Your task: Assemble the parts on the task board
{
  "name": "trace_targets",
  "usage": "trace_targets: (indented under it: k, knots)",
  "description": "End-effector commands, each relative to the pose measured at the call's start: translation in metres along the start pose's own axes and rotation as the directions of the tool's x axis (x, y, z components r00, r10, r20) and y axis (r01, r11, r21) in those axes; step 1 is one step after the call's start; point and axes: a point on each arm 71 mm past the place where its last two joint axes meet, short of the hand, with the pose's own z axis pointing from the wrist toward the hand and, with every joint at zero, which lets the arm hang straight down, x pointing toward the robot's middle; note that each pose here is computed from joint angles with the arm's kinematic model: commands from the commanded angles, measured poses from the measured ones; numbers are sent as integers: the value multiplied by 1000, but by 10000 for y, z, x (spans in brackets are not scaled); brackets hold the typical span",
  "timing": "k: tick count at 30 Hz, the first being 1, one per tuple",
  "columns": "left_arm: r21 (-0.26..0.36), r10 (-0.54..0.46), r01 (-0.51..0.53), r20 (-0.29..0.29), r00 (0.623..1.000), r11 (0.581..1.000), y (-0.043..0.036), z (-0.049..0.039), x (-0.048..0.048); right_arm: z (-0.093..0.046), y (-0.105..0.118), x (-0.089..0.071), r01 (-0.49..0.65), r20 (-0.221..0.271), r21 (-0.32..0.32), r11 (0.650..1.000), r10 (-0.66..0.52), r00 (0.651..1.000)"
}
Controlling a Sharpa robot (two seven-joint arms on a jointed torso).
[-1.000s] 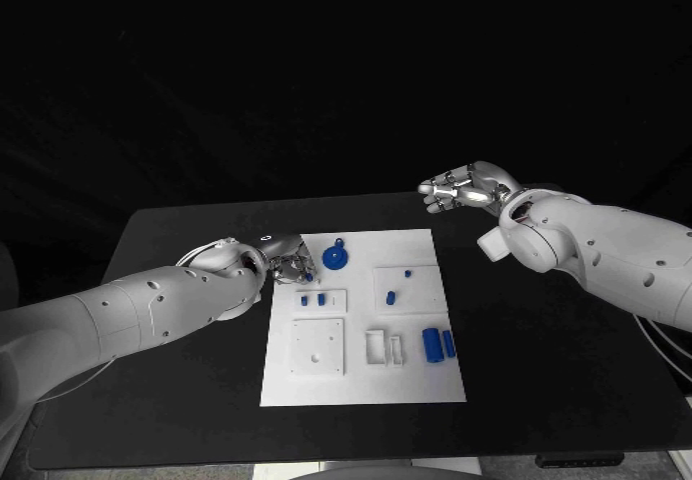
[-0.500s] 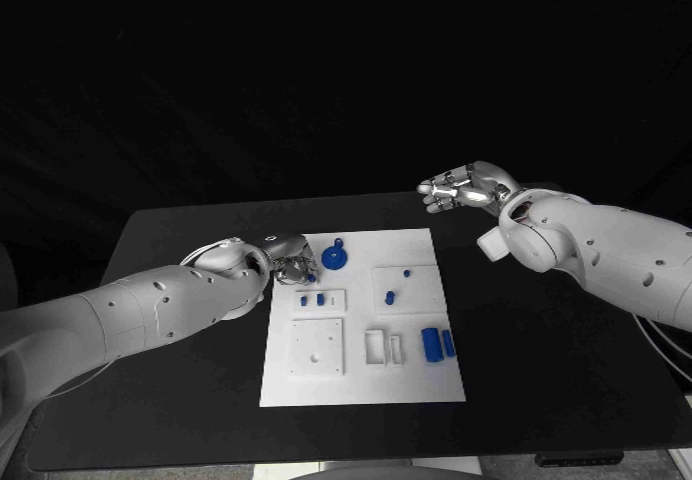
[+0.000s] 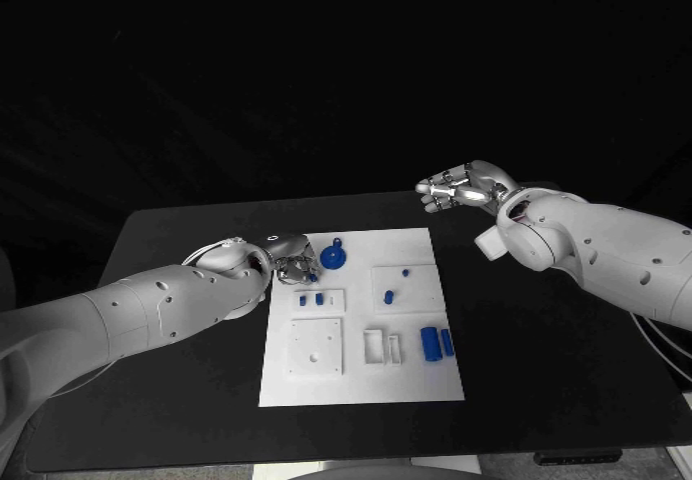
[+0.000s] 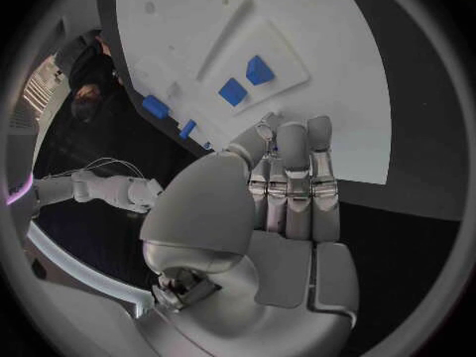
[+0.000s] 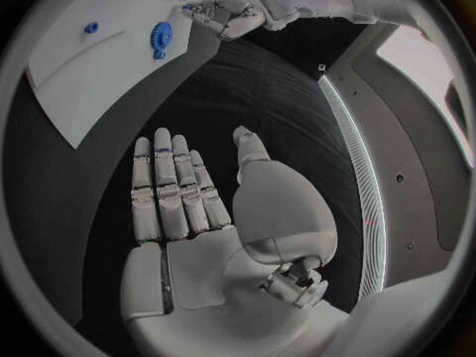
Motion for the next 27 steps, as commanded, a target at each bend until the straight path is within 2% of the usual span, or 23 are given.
trace_targets:
  k: [1, 9, 20, 27]
  knots:
    - [5, 3, -3, -23, 1000, 1000, -24, 16, 18, 2, 10, 18, 2, -14, -8, 1000, -2, 1000]
    - [-3, 7, -7, -39, 999, 1000, -36, 41, 37, 5, 13, 23, 2, -15, -9, 1000, -2, 1000]
    - [-27, 16, -18, -76, 997, 999, 5, 33, 62, 2, 11, 18, 2, -14, -8, 1000, -2, 1000]
    - [-29, 21, -23, -80, 997, 999, 12, 27, 65, 2, 10, 17, 2, -14, -8, 1000, -2, 1000]
